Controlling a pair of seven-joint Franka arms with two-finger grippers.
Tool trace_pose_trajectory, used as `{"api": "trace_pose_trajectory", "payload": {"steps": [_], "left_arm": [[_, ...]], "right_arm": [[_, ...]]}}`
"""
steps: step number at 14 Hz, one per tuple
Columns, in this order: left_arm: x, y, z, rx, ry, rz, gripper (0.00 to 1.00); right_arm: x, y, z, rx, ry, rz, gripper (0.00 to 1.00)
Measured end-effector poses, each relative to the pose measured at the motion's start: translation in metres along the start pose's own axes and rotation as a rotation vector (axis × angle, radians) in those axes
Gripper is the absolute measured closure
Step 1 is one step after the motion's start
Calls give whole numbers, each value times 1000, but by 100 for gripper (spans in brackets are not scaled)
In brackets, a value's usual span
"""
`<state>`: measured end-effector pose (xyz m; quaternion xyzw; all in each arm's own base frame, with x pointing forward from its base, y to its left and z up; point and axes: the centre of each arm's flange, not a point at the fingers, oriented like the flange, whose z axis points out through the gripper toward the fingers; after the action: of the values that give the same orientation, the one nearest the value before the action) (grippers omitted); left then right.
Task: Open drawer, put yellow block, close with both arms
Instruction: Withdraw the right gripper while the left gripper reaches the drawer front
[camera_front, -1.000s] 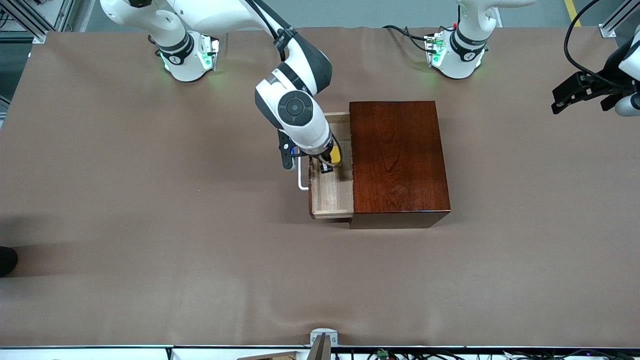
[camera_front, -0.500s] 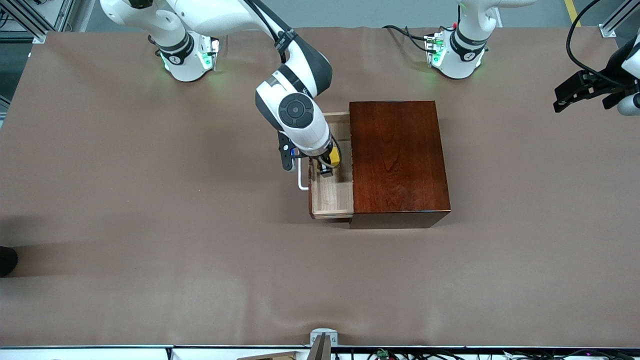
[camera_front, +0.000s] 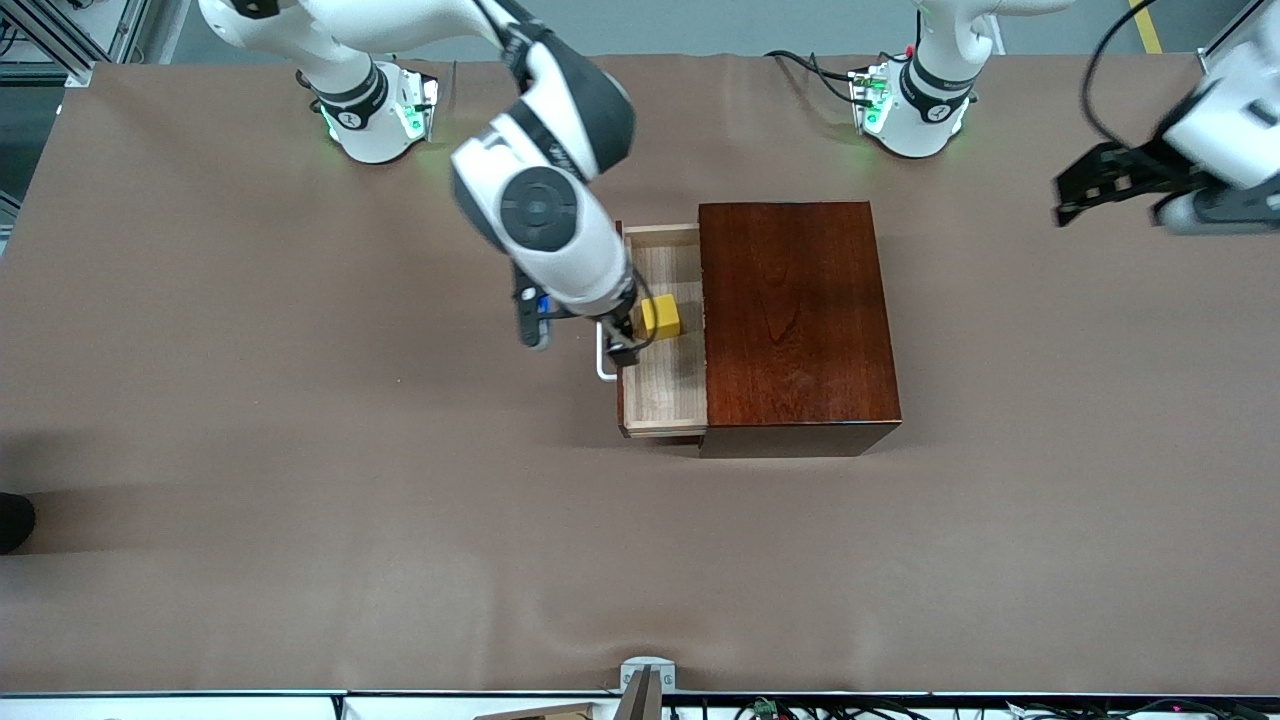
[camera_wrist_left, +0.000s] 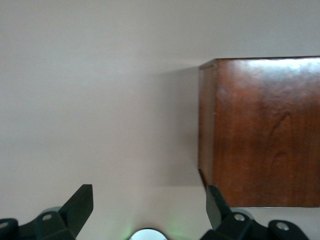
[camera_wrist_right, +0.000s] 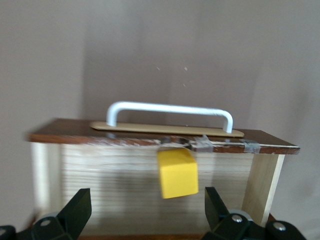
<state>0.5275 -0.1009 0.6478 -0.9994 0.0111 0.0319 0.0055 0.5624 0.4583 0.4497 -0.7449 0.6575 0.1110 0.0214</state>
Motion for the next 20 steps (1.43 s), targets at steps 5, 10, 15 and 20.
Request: {"api": "trace_pose_trajectory", "payload": {"steps": [5, 10, 15, 20], "left_arm": [[27, 132, 49, -38, -10, -143, 0], [3, 273, 82, -112, 37, -298, 0], [2, 389, 135, -294, 70, -584, 0], [4, 470, 221, -393, 106, -788, 0]], "right_arm": [[85, -16, -80, -31, 0, -245, 0], [184, -20, -131, -81, -18, -484, 0], [274, -8, -181, -96, -53, -656, 0], [349, 16, -216, -118, -94, -827, 0]]}}
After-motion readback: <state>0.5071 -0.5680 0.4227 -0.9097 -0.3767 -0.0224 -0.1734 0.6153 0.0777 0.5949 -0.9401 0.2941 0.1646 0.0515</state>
